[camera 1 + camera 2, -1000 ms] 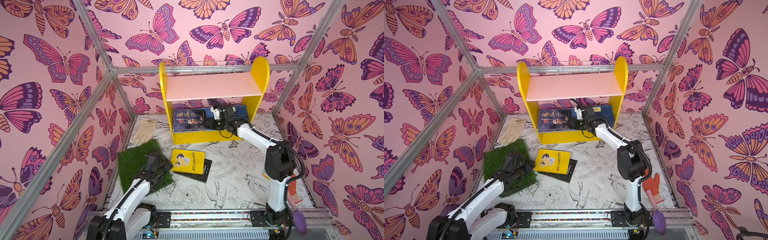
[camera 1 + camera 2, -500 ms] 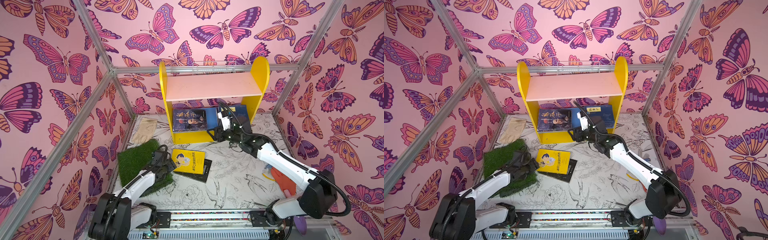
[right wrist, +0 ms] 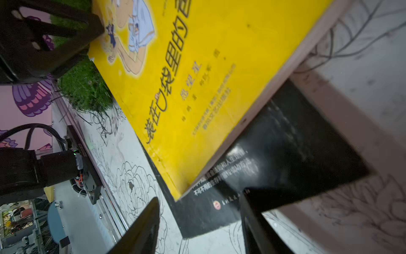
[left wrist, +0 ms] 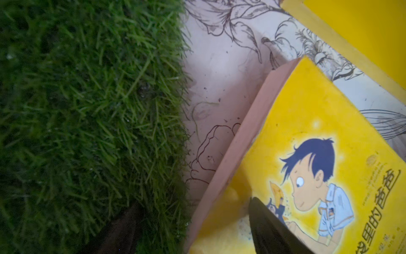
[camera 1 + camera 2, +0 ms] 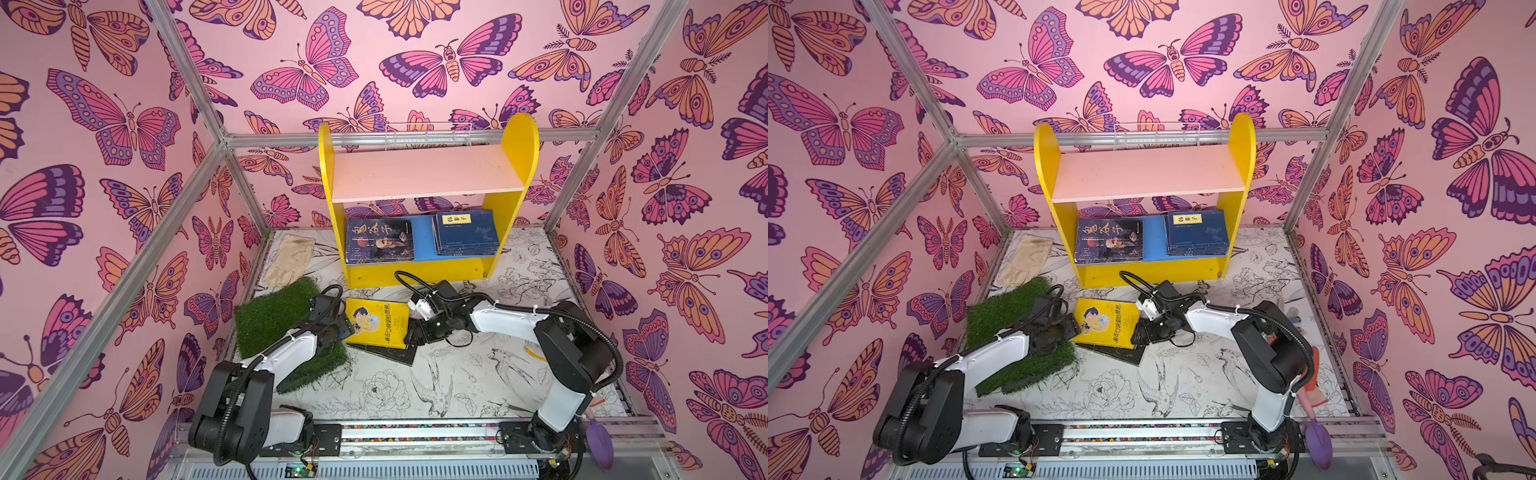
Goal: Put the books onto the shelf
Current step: 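Move the right gripper to the yellow cartoon book while the left reaches its edge, then lift the yellow book edge with the left gripper while the right grasps it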
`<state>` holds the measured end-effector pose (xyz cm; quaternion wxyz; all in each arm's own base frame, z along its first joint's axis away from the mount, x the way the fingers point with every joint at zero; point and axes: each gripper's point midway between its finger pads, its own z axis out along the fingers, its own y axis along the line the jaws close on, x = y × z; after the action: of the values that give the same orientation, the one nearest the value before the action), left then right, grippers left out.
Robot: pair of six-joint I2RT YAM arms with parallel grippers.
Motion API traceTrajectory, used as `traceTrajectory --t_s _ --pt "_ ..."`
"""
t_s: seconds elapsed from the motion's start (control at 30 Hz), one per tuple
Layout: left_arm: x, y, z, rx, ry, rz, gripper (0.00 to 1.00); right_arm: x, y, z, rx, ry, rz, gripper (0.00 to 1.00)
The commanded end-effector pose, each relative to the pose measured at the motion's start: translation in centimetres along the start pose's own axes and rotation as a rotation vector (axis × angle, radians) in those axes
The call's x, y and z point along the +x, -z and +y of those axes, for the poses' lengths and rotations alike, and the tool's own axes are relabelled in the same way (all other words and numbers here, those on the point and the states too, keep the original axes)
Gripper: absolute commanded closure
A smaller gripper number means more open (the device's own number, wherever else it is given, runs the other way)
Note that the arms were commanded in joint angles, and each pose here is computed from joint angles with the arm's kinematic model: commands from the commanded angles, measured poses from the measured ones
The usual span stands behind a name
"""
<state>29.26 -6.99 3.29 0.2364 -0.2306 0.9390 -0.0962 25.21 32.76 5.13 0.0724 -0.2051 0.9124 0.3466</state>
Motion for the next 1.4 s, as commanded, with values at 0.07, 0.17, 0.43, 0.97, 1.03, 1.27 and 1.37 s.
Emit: traceTrajectory --t_s 0.07,0.17,0.43,0.97,1.03,1.27,1.37 --pt "2.0 -0.9 -0.6 0.010 -0.052 0.067 0.29 -0.2 -1.0 -0.4 -0.004 -0.050 0.061 0.42" --pt "3.3 -1.1 -1.4 0.049 -0.073 0.115 0.33 -0.5 -1.0 -1.3 0.010 -0.096 0.062 0.42" --pt "5.6 -1.1 -3.5 0.130 -0.165 0.209 0.44 -4.7 1.6 0.3 -0.160 -0.189 -0.088 0.43" --pt "6.7 -1.4 -5.3 0.176 -0.249 0.273 0.53 -5.2 3.6 -3.9 0.008 -0.294 -0.174 0.44" --pt "6.9 -1.5 -5.3 0.177 -0.254 0.279 0.53 -4.5 3.2 -4.2 0.011 -0.301 -0.144 0.44" --pt "7.3 -1.7 -6.0 0.187 -0.282 0.301 0.57 -3.4 1.4 -4.0 -0.039 -0.307 -0.092 0.53" --pt "7.1 -1.7 -5.9 0.175 -0.278 0.292 0.58 -5.0 2.6 -1.7 -0.132 -0.251 -0.158 0.61"
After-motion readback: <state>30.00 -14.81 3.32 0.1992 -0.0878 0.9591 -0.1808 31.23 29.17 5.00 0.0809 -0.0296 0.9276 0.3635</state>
